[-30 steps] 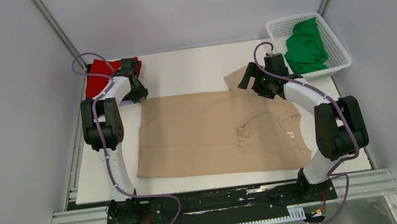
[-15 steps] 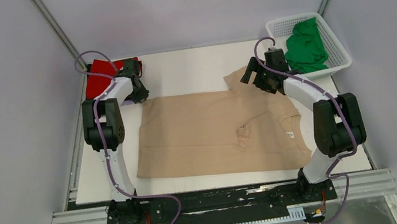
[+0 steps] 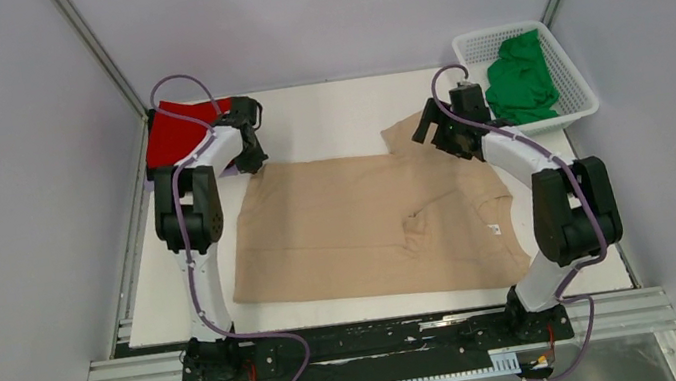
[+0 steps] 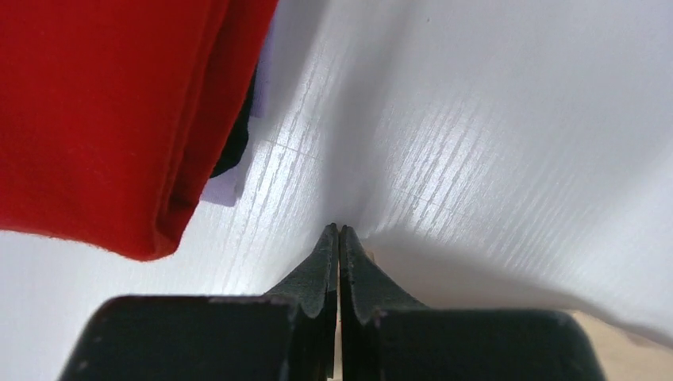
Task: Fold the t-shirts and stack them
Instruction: Grab the side of the flattened tshirt furthest away from the robot with both arms
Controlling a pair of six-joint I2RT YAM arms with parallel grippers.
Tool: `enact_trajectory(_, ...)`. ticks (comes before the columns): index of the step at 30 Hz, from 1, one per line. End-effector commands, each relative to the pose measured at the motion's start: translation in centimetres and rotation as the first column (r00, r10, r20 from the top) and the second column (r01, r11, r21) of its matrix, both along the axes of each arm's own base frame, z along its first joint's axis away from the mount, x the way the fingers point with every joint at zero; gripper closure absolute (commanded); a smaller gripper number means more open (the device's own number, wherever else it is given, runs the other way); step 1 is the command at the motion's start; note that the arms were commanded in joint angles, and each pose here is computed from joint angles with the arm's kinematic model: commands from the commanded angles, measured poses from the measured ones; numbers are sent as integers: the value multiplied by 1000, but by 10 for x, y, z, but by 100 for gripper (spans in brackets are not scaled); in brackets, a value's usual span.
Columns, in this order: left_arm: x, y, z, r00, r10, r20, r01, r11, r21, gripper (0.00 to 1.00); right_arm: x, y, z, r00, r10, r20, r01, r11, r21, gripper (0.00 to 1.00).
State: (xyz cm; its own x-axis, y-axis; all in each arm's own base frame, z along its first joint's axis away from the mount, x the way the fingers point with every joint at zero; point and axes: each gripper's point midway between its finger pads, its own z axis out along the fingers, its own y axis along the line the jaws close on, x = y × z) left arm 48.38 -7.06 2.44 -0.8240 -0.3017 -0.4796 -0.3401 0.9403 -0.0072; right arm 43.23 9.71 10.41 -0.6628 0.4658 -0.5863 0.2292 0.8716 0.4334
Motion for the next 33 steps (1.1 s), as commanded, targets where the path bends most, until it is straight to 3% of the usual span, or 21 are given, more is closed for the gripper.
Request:
enact_trajectory(1,-20,3,-18,995,-24,-102,33,995,90,100,8,-15,-2,1000,-18,14,18,998,-59,0)
enact_trajectory(7,-10,19,28,1000,-10,11,8,983,184,100,41,-26,4,999,-33,18,34,993,-109,0)
enact_trajectory(15,-11,19,72,993,-19,119,0,987,158,100,103,-36,8,996,-65,58,75,979,-192,1)
enact_trajectory(24,-14,11,78,991,-33,131,18,993,114,100,155,-34,-15,998,-26,65,42,968,-246,1)
enact_trajectory(33,-20,3,79,990,-40,132,32,997,64,100,199,-21,-44,994,81,75,-57,959,-278,10)
